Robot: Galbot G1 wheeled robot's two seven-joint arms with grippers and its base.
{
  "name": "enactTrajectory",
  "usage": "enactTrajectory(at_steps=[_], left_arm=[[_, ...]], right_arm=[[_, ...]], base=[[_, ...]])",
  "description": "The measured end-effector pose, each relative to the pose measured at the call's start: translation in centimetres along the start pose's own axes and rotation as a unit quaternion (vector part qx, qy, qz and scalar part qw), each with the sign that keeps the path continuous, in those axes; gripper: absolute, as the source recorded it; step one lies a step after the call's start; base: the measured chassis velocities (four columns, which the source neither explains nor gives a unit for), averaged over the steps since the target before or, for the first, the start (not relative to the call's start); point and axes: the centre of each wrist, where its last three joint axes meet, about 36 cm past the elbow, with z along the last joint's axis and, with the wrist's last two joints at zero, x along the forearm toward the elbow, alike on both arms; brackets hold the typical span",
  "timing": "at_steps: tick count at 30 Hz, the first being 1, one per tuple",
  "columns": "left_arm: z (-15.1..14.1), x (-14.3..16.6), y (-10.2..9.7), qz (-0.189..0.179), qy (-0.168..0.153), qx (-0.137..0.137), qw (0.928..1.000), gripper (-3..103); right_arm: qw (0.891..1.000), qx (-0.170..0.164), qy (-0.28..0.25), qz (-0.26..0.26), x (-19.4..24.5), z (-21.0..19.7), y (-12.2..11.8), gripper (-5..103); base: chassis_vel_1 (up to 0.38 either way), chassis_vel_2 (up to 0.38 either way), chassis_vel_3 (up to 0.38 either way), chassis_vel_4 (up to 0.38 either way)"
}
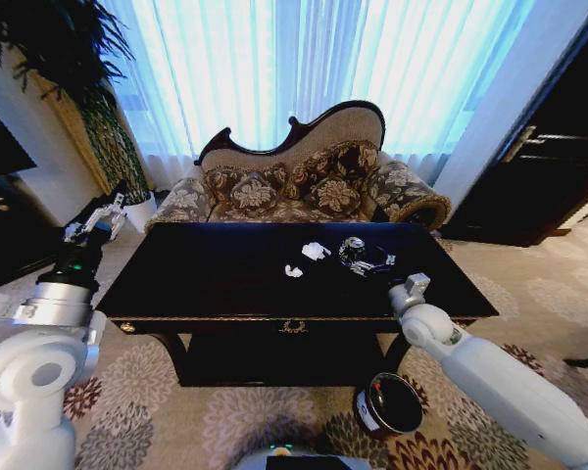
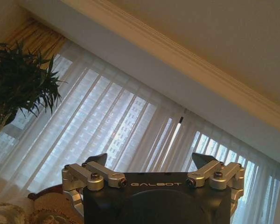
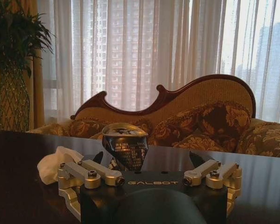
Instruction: Move to the front of the table and place the trash on the table into the trash bin.
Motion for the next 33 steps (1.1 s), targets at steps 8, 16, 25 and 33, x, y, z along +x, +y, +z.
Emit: enactTrajectory(at_steps=[8, 16, 25, 33], left_arm=[[-0.1, 0.1, 0.0, 0.0, 0.0, -0.002, 1.0, 100], [-0.1, 0.1, 0.1, -0.001, -0.001, -0.003, 1.0, 100], [0.0, 0.0, 0.2, -0.002, -0.002, -0.002, 1.0, 100], [-0.1, 0.1, 0.2, -0.003, -0.004, -0.004, 1.0, 100]], right_arm=[[1.0, -0.004, 0.007, -0.007, -0.9, 1.2, 0.5, 100], [1.0, -0.004, -0.002, -0.017, -1.6, 1.2, 0.8, 86], [1.0, 0.0, -0.003, -0.018, -1.6, 1.1, 0.6, 54], [1.0, -0.001, 0.001, -0.021, -0.8, 1.5, 0.5, 21]], base=[[0.0, 0.0, 0.0, 0.0], [0.0, 0.0, 0.0, 0.0], [0.0, 0.0, 0.0, 0.0], [0.0, 0.0, 0.0, 0.0]])
